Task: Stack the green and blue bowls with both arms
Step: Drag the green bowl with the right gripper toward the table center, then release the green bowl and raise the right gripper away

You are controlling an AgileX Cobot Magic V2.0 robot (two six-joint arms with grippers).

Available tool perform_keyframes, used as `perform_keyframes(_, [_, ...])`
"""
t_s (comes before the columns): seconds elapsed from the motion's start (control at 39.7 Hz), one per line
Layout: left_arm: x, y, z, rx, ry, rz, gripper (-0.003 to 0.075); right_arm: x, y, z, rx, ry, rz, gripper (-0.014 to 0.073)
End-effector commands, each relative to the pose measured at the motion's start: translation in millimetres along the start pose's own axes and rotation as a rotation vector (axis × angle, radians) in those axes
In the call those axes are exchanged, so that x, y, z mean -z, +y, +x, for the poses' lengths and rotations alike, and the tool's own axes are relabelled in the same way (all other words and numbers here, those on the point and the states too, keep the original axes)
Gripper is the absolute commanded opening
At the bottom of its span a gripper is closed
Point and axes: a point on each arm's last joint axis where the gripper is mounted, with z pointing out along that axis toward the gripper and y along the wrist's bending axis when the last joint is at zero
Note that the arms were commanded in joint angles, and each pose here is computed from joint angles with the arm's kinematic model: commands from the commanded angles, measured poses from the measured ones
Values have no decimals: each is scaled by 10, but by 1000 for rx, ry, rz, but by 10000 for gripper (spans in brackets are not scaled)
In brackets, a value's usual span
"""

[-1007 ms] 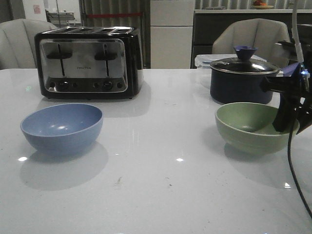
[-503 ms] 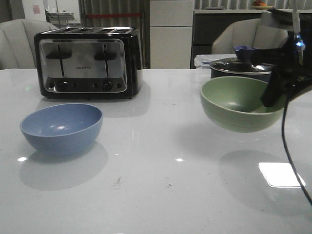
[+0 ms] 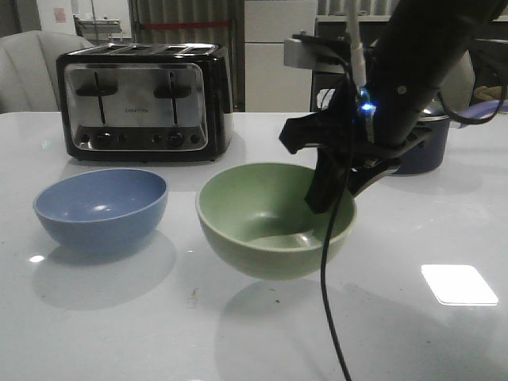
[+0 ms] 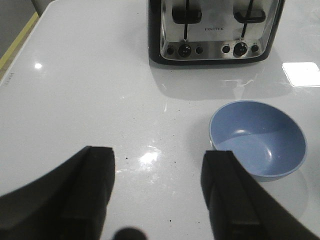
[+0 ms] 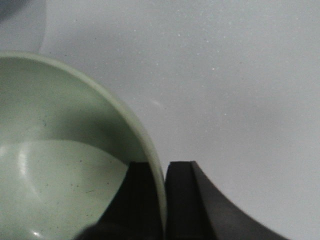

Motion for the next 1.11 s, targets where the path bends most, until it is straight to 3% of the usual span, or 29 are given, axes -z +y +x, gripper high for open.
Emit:
perform_keyframes(0.0, [29,6,-150,2,-100,-4,435,96,31,-146,20,-98,8,53])
perform_keyframes(0.13, [29,6,-152,2,-102,-5,435,-20,8,-119,16,-65,10,82])
perform_keyframes(0.4, [30,6,-156,2,-106,-5,435,5,6,-142,19,-91,16,332])
perform_keyframes(0.5, [30,6,-156,2,-106,-5,435,150,33,-180,27,-137,18,330])
perform_keyframes(0.7, [30,6,-156,2,-106,-5,435,833,130,-81,94,-313,56,329])
perform_keyframes(0.83, [30,6,-156,2,-106,-5,435,1233,173,166,158,-392,98,329])
perform_keyframes(1.08, [30,6,-156,2,-106,-5,435,1677,231,775,203,-485,126,329])
